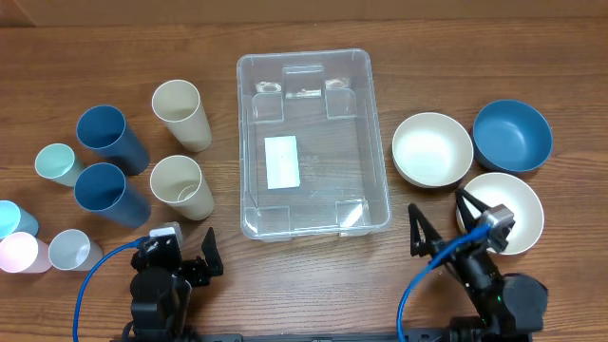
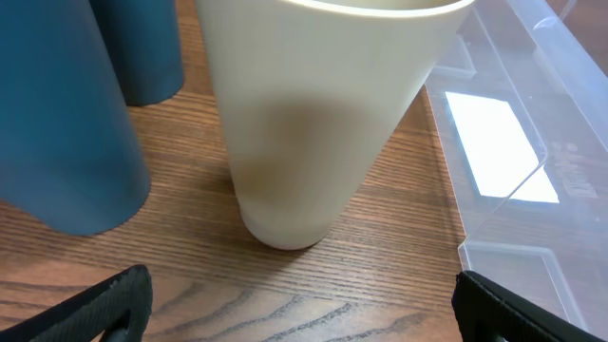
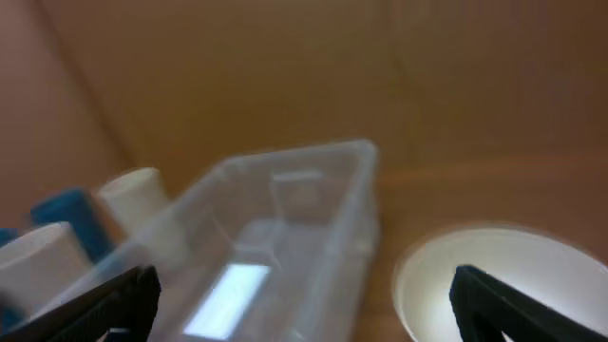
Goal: Pack container
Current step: 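Reach the right gripper to the cream bowl at front right and grasp its rim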
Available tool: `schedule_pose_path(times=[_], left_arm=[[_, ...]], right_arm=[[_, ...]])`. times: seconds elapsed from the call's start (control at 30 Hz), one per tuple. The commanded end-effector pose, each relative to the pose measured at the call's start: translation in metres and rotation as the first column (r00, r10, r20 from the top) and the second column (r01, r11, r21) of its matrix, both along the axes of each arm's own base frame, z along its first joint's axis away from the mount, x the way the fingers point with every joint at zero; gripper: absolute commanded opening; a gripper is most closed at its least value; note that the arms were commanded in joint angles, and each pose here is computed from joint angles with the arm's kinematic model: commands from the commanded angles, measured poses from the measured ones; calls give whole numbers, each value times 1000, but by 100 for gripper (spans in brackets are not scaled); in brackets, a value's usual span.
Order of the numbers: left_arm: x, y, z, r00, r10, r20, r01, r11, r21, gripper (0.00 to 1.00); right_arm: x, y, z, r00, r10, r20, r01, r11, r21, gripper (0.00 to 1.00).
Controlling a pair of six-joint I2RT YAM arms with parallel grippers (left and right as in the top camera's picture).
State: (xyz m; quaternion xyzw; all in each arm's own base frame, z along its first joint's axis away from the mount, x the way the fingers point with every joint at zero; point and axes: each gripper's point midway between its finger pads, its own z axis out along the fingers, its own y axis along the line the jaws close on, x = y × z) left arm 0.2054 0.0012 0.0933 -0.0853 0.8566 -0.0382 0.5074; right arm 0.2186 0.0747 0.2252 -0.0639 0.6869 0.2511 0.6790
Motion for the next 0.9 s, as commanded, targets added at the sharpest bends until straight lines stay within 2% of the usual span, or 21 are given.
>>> schedule_pose_path(times=[0.0,0.1,0.17,0.2,0.27,0.33,0.43,0.47,0.5,0.57,0.63,0.7,0.87], left_arm=[[1,-2,1,1000,-3,11,4,1000,-16,100],[1,-2,1,1000,-3,11,4,1000,-16,100],[1,-2,1,1000,-4,11,4,1000,-16,100],[1,-2,1,1000,-4,11,4,1000,-16,100],[1,-2,1,1000,-4,11,4,1000,-16,100],[1,-2,1,1000,-3,11,4,1000,-16,100],[1,-2,1,1000,-4,11,4,1000,-16,100],[1,-2,1,1000,-4,11,4,1000,-16,100],[1,-2,1,1000,-4,11,4,1000,-16,100],[1,-2,1,1000,-3,11,4,1000,-16,100],[1,-2,1,1000,-3,11,4,1000,-16,100],[1,-2,1,1000,-4,11,4,1000,-16,100],[1,-2,1,1000,-3,11,4,1000,-16,100]], right_arm=[[-26,31,33,967,217,132,-218,976,-8,100],[-21,23,40,983,157,90,-161,986,40,100],[-11,6,41,998,47,-46,-44,997,58,100],[-3,-12,44,987,-67,-143,76,996,54,100],[8,-31,57,949,-191,-252,192,981,-22,100],[24,-56,75,859,-333,-390,319,942,-102,100],[56,-57,106,787,-341,-514,305,939,-157,100],[67,-48,112,770,-286,-570,249,958,-145,100],[75,-47,107,721,-281,-634,229,959,-165,100],[83,-71,93,596,-387,-704,355,913,-202,100],[77,-118,63,358,-476,-803,584,785,-205,100],[63,-159,43,200,-493,-847,691,684,-235,100],[17,-221,-21,-81,-430,-899,831,468,-299,100]])
